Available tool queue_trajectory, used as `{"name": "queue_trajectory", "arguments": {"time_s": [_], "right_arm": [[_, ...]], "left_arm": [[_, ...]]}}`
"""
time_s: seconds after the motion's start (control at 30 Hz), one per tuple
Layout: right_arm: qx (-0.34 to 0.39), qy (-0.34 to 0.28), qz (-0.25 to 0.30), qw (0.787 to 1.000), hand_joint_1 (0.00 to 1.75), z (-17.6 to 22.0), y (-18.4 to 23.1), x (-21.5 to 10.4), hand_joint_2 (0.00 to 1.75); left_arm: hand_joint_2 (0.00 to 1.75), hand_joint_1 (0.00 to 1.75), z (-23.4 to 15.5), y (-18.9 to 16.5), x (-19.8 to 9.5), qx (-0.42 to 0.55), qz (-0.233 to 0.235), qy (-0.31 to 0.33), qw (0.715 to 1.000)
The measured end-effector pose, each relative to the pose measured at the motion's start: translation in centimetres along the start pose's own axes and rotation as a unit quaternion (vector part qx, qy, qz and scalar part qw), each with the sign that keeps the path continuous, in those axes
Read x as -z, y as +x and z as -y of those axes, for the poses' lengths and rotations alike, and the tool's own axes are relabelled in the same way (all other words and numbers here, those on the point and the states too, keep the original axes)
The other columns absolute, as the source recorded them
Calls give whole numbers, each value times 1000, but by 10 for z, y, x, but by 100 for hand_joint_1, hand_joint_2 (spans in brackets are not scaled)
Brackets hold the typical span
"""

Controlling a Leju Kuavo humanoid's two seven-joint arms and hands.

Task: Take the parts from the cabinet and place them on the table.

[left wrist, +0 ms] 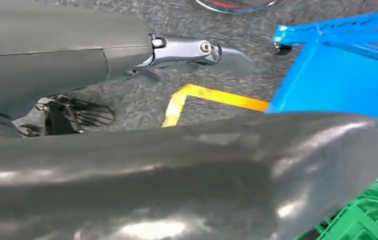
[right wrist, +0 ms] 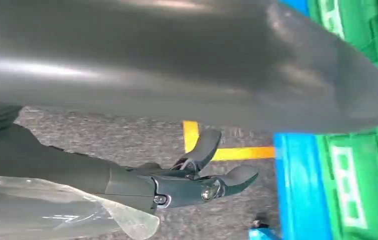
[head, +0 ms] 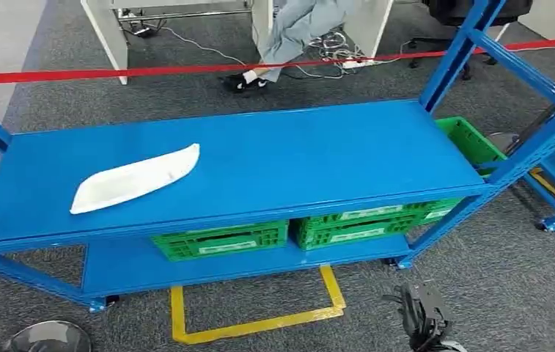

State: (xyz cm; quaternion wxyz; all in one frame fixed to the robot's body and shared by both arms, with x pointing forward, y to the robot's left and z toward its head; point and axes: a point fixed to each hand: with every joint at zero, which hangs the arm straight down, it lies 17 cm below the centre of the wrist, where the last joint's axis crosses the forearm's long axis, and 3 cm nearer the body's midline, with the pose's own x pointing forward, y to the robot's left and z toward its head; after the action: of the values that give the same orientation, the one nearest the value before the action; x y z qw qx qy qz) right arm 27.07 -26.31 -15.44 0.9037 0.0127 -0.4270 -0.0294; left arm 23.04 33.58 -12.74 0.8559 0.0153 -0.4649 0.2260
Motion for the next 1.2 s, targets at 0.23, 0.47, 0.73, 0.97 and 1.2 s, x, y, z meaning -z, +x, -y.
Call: {"name": "queue_trajectory", "arguments": {"time_s": [0.23, 0.47, 0.73, 0.97, 1.2], "right_arm": [[0, -1, -5, 1000, 0, 0, -4, -1, 0], [-2, -6, -9, 1000, 0, 1, -5, -1, 175], [-21, -15, -35, 999, 0, 15, -28, -3, 0], [-41, -23, -89, 995, 0, 29, -72, -12, 0], [-52, -26, -155, 986, 0, 35, -124, -30, 0]], "left_arm": [[0, 0, 0, -2, -1, -1, -2, 0, 1000], [175, 0, -1, -2, -1, 1, -2, 3, 1000], [0, 0, 0, -29, -2, 38, -36, -5, 999], [0, 0, -4, -77, -6, 85, -104, -11, 991], [0, 0, -13, -131, -21, 130, -182, -17, 975]]}}
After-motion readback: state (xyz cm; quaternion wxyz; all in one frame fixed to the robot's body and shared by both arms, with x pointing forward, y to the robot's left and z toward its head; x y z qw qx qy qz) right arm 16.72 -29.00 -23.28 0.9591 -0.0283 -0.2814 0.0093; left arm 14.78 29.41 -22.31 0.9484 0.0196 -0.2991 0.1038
